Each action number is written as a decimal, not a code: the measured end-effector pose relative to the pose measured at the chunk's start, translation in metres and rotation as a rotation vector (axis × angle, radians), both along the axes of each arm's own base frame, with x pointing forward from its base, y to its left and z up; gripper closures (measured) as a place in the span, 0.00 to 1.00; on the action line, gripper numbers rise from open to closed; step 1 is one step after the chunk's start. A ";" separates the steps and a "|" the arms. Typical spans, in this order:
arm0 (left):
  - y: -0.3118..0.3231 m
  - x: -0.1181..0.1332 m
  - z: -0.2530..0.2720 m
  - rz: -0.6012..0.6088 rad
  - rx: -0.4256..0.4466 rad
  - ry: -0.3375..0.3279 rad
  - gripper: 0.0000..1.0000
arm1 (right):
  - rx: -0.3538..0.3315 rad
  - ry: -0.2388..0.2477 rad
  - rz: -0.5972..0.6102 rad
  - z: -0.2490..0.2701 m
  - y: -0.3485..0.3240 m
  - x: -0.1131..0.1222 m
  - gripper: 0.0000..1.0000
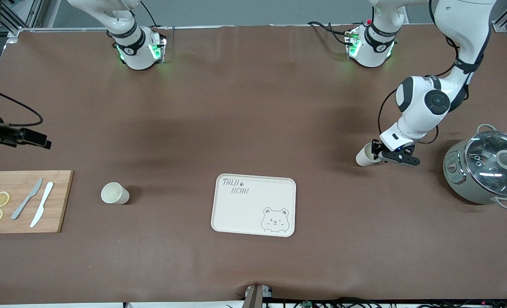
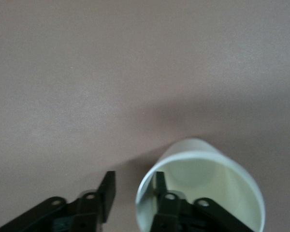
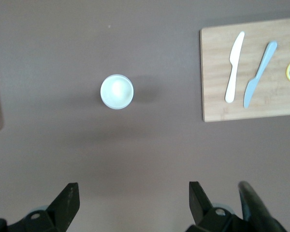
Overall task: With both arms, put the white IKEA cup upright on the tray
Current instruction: 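Grasp the cup with the left gripper while the right gripper reaches the other cup, then carry the cup over the tray while the right gripper grasps the other cup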
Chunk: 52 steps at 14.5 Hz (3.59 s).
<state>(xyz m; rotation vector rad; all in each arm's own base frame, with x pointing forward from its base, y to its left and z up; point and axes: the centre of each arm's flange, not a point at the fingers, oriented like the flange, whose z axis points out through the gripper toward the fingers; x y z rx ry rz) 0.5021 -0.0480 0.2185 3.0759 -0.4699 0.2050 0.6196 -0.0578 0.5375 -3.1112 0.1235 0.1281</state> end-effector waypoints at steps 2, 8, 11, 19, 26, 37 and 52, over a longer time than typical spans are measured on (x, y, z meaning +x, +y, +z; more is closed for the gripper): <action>-0.002 0.002 0.003 -0.004 -0.001 -0.008 0.85 | -0.002 -0.001 0.011 -0.023 -0.001 0.013 0.00; -0.023 0.045 0.039 0.031 -0.026 -0.093 0.92 | -0.010 -0.047 0.028 -0.093 0.007 0.037 0.00; -0.095 0.077 0.062 0.106 -0.062 -0.044 0.92 | -0.011 -0.072 0.044 -0.122 0.018 0.037 0.00; -0.334 0.117 0.083 0.339 -0.120 0.112 0.92 | -0.020 -0.119 0.068 -0.172 0.026 0.045 0.00; -0.390 0.106 0.003 0.370 -0.180 0.103 0.92 | -0.029 -0.141 0.183 -0.235 0.023 0.056 0.00; -0.375 0.122 0.005 0.332 -0.110 0.006 0.92 | -0.041 -0.188 0.243 -0.271 0.021 0.040 0.00; -0.372 0.110 0.008 0.289 0.132 -0.008 0.92 | -0.041 -0.198 0.277 -0.285 0.026 0.031 0.00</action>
